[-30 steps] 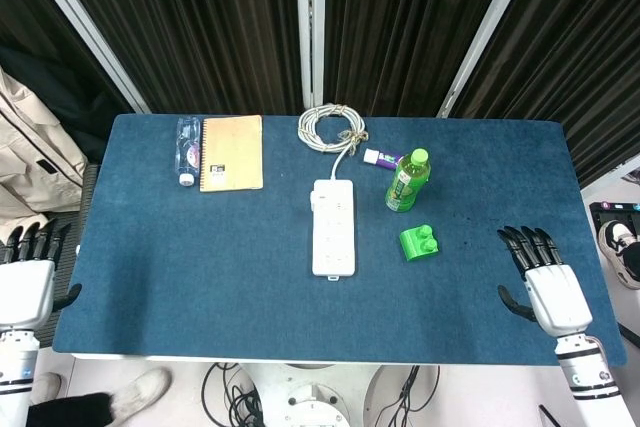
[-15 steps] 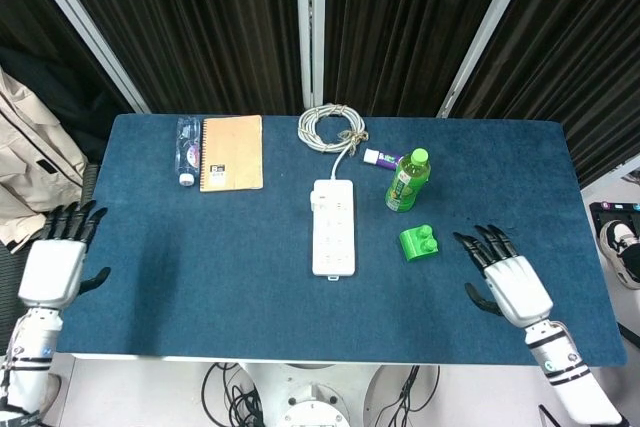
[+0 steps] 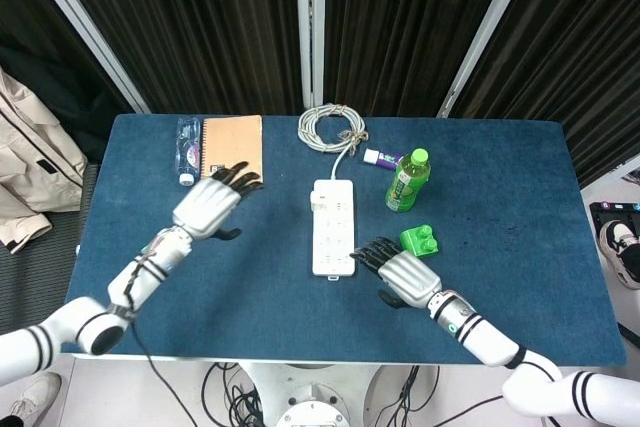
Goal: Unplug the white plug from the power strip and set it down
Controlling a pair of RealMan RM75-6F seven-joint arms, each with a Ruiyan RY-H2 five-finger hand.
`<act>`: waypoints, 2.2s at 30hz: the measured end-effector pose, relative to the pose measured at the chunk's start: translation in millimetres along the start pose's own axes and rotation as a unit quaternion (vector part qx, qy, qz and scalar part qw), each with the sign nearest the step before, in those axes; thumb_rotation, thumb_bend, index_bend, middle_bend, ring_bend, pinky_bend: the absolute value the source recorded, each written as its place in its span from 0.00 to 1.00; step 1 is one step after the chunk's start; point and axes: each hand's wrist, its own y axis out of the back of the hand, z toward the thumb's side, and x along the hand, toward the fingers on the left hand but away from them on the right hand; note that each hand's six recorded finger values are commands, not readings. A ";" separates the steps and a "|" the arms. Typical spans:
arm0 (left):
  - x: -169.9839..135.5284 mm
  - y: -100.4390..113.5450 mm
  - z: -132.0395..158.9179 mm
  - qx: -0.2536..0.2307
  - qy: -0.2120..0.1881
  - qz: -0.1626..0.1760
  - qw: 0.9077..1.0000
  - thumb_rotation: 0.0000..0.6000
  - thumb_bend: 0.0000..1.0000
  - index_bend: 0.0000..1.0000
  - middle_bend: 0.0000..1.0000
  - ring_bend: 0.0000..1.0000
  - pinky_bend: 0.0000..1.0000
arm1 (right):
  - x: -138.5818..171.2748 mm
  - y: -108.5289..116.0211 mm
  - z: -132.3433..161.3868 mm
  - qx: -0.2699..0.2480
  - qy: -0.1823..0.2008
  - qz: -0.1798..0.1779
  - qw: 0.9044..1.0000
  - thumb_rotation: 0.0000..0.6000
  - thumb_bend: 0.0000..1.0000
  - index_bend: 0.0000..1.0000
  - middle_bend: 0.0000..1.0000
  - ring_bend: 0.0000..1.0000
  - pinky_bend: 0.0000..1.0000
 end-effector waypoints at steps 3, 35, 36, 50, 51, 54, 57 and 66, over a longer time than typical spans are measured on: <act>37.6 -6.7 16.8 -0.007 -0.019 -0.018 1.000 1.00 0.16 0.20 0.14 0.03 0.23 | -12.7 -3.6 6.3 -0.006 0.005 -0.003 1.000 1.00 0.39 0.06 0.07 0.00 0.00; 149.6 -58.5 78.6 0.017 -0.066 -0.066 0.995 1.00 0.28 0.40 0.34 0.29 0.60 | -36.9 -25.2 6.4 -0.024 0.012 0.012 1.000 1.00 0.39 0.06 0.08 0.00 0.00; 150.2 -59.6 78.3 0.024 -0.068 -0.064 0.995 1.00 0.29 0.41 0.36 0.31 0.62 | -36.9 -25.3 6.2 -0.024 0.011 0.012 1.000 1.00 0.39 0.06 0.08 0.00 0.00; 156.8 -68.3 79.9 0.044 -0.092 -0.061 0.993 1.00 0.34 0.47 0.48 0.52 0.76 | -37.8 -28.2 4.1 -0.027 0.005 0.017 0.999 1.00 0.39 0.06 0.09 0.00 0.00; 157.3 -68.4 80.1 0.044 -0.093 -0.061 0.993 1.00 0.35 0.49 0.50 0.55 0.78 | -37.9 -28.3 4.0 -0.027 0.005 0.017 0.999 1.00 0.39 0.06 0.09 0.00 0.00; 158.8 -69.3 80.7 0.048 -0.096 -0.061 0.992 1.00 0.38 0.52 0.57 0.61 0.82 | -38.1 -28.6 3.3 -0.028 0.004 0.018 0.999 1.00 0.39 0.06 0.09 0.00 0.00; 160.6 -68.6 79.7 0.055 -0.098 -0.057 0.992 1.00 0.43 0.57 0.64 0.66 0.86 | -38.7 -28.8 2.9 -0.028 0.004 0.020 0.999 1.00 0.39 0.06 0.09 0.00 0.00; 162.0 -68.2 76.2 0.064 -0.105 -0.054 0.991 1.00 0.49 0.61 0.73 0.73 0.93 | -40.5 -28.1 2.8 -0.029 0.004 0.020 0.999 1.00 0.39 0.06 0.09 0.00 0.00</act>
